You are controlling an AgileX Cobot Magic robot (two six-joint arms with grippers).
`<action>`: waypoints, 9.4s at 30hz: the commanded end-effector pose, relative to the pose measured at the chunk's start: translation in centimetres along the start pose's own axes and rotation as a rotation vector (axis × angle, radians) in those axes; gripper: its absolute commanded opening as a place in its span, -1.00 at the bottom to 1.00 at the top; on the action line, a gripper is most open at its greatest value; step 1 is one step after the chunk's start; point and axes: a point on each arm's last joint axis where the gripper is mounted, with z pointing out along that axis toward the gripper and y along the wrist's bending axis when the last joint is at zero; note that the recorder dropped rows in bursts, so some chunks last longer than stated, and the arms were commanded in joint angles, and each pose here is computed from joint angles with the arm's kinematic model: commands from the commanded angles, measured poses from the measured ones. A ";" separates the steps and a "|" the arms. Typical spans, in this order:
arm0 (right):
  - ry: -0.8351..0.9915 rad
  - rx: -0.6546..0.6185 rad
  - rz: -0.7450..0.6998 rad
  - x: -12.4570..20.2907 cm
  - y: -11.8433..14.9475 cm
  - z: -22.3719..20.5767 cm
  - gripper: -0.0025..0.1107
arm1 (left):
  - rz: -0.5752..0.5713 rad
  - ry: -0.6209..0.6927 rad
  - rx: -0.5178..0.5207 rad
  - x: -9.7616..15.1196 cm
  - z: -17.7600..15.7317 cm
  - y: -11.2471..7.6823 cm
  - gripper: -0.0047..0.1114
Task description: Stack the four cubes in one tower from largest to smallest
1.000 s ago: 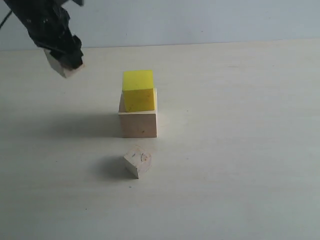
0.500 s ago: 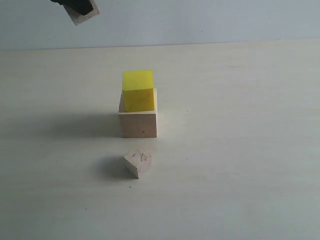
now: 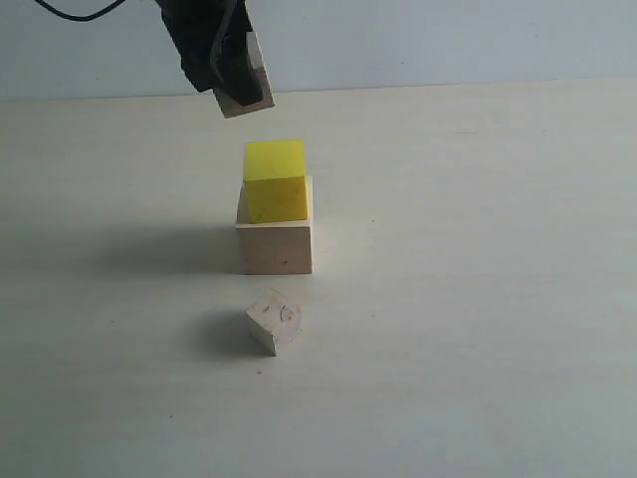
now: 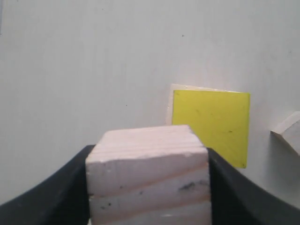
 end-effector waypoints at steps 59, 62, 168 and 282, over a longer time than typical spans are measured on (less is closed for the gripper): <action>0.002 0.008 -0.005 0.1 -0.2 0.1 -0.96 | -0.013 0.060 0.079 -1.5 3.3 -2.4 -0.92; 0.002 0.008 -0.005 0.1 -0.2 0.1 -0.96 | -0.023 0.041 0.090 -1.7 3.3 -2.5 -0.92; 0.006 0.007 -0.005 0.2 -0.2 0.1 -0.96 | 0.128 0.018 0.126 -1.6 3.7 -3.0 -0.92; 0.012 0.006 -0.005 0.2 -0.2 0.1 -0.96 | 0.077 0.023 0.146 -1.3 4.7 -2.8 0.20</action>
